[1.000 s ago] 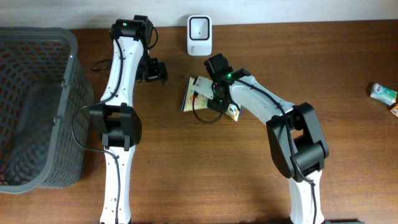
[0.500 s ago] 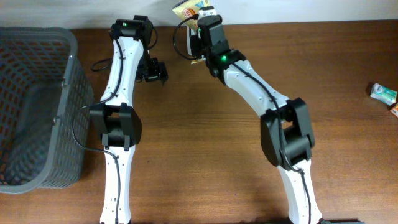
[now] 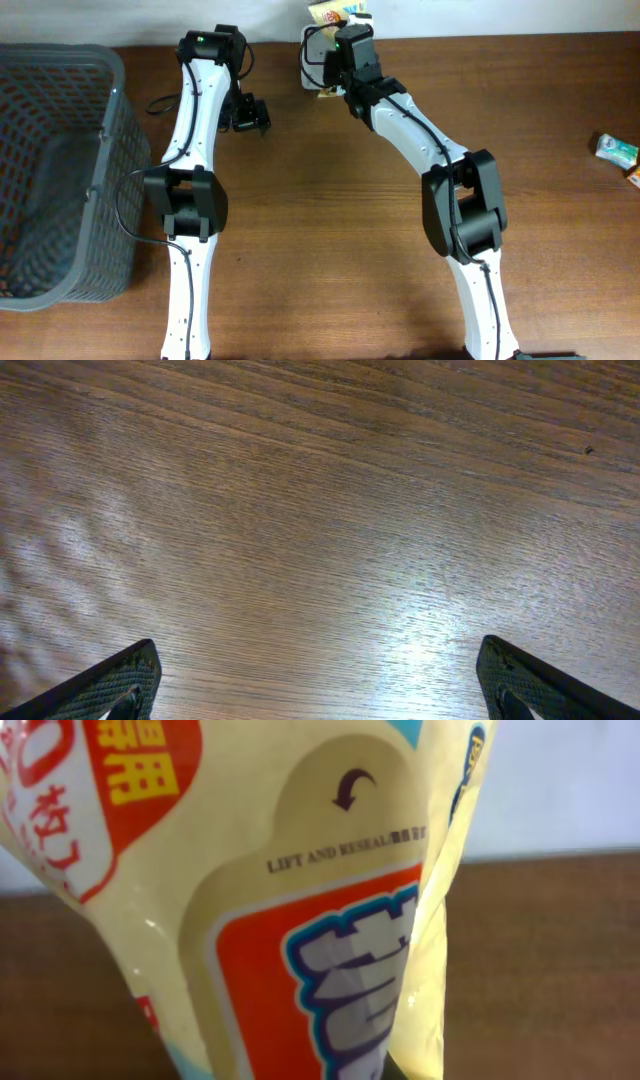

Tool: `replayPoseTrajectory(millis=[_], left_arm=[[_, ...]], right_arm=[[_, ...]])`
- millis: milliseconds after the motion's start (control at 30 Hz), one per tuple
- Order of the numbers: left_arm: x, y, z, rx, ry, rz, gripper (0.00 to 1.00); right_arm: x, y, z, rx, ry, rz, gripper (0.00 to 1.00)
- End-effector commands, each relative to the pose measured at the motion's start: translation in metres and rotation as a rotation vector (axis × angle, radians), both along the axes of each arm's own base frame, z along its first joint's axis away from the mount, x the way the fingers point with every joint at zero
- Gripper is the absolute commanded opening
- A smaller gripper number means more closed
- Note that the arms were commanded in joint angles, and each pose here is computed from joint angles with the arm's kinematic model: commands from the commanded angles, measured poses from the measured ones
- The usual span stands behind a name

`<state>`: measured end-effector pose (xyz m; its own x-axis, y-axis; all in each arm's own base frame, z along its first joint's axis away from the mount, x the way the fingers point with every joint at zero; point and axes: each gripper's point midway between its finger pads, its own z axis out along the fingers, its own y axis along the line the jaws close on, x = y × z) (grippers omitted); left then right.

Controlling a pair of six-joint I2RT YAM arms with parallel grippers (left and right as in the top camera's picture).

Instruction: Scan the item barcode

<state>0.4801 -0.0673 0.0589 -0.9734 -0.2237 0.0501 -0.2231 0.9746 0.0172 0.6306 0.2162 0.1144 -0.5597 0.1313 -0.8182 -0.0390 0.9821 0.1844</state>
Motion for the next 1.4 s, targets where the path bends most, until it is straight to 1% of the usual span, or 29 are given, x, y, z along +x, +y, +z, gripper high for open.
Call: replayPoseTrajectory(millis=[0, 67, 100, 200, 267, 300, 333, 367, 400, 433, 500, 533, 600, 633, 667, 700, 733, 767, 800, 833, 867, 933, 1000, 1100, 1133, 1200, 1233, 1267, 1367], left_arm=[[0.001, 0.001, 0.018, 0.005, -0.036, 0.016, 0.99], [0.001, 0.001, 0.018, 0.005, -0.036, 0.016, 0.99], [0.001, 0.001, 0.018, 0.005, -0.036, 0.016, 0.99], [0.001, 0.001, 0.018, 0.005, -0.036, 0.016, 0.99], [0.001, 0.001, 0.018, 0.005, -0.036, 0.016, 0.99], [0.001, 0.001, 0.018, 0.005, -0.036, 0.016, 0.99], [0.001, 0.001, 0.018, 0.005, -0.036, 0.016, 0.99], [0.001, 0.001, 0.018, 0.005, -0.036, 0.016, 0.99], [0.001, 0.001, 0.018, 0.005, -0.036, 0.016, 0.99], [0.001, 0.001, 0.018, 0.005, -0.036, 0.016, 0.99], [0.001, 0.001, 0.018, 0.005, -0.036, 0.016, 0.99], [0.001, 0.001, 0.018, 0.005, -0.036, 0.016, 0.99], [0.001, 0.001, 0.018, 0.005, -0.036, 0.016, 0.99], [0.001, 0.001, 0.018, 0.005, -0.036, 0.016, 0.99], [0.001, 0.001, 0.018, 0.005, -0.036, 0.016, 0.99], [0.001, 0.001, 0.018, 0.005, -0.036, 0.016, 0.99], [0.001, 0.001, 0.018, 0.005, -0.036, 0.016, 0.99], [0.001, 0.001, 0.018, 0.005, -0.036, 0.016, 0.99], [0.001, 0.001, 0.018, 0.005, -0.036, 0.016, 0.99], [0.001, 0.001, 0.018, 0.005, -0.036, 0.016, 0.99], [0.001, 0.001, 0.018, 0.005, -0.036, 0.016, 0.99], [0.001, 0.001, 0.018, 0.005, -0.036, 0.016, 0.99], [0.001, 0.001, 0.018, 0.005, -0.036, 0.016, 0.99], [0.001, 0.001, 0.018, 0.005, -0.036, 0.016, 0.99], [0.001, 0.001, 0.018, 0.005, -0.036, 0.016, 0.99], [0.001, 0.001, 0.018, 0.005, -0.036, 0.016, 0.99], [0.001, 0.001, 0.018, 0.005, -0.036, 0.016, 0.99], [0.001, 0.001, 0.018, 0.005, -0.036, 0.016, 0.99], [0.001, 0.001, 0.018, 0.005, -0.036, 0.016, 0.99]], right_arm=[[-0.005, 0.001, -0.014, -0.026, 0.051, -0.008, 0.04], [-0.008, 0.012, 0.000, -0.072, 0.021, 0.046, 0.04], [-0.010, 0.021, 0.020, -0.140, -0.026, 0.096, 0.04], [-0.008, 0.008, 0.055, -0.259, -0.097, -0.034, 0.04], [-0.006, -0.031, 0.094, -0.249, -0.109, -0.132, 0.04], [-0.007, -0.070, 0.118, -0.220, -0.109, -0.205, 0.04], [-0.013, -0.136, 0.137, -0.184, -0.076, -0.330, 0.04], [-0.023, -0.190, 0.139, -0.166, -0.023, -0.434, 0.04], [-0.039, -0.261, 0.124, -0.155, 0.073, -0.567, 0.04], [-0.066, -0.329, 0.100, -0.182, 0.204, -0.676, 0.04], [-0.111, -0.425, 0.064, -0.206, 0.372, -0.826, 0.04], [-0.147, -0.484, 0.043, -0.198, 0.470, -0.921, 0.04], [-0.177, -0.527, 0.025, -0.135, 0.525, -0.989, 0.04], [-0.188, -0.543, 0.020, -0.100, 0.536, -1.011, 0.12], [-0.198, -0.557, 0.018, -0.085, 0.542, -1.039, 0.49], [-0.209, -0.568, 0.016, -0.070, 0.554, -1.060, 0.70], [-0.218, -0.571, 0.015, -0.064, 0.577, -1.071, 0.78], [-0.226, -0.570, 0.018, -0.061, 0.596, -1.074, 0.91], [-0.230, -0.567, 0.028, -0.061, 0.595, -1.074, 0.99], [-0.235, -0.563, 0.047, -0.061, 0.575, -1.078, 0.99], [-0.244, -0.555, 0.085, -0.037, 0.510, -1.109, 0.99], [-0.263, -0.506, 0.176, 0.107, 0.331, -1.027, 0.99], [-0.289, -0.462, 0.230, 0.138, 0.248, -0.956, 0.99], [-0.334, -0.386, 0.280, 0.126, 0.178, -0.837, 0.99], [-0.351, -0.349, 0.290, 0.118, 0.162, -0.752, 0.99], [-0.378, -0.303, 0.288, 0.114, 0.174, -0.632, 0.99], [-0.403, -0.272, 0.279, 0.138, 0.235, -0.531, 0.99], [-0.433, -0.255, 0.265, 0.135, 0.334, -0.488, 0.98], [-0.440, -0.252, 0.270, 0.144, 0.307, -0.479, 0.98]])
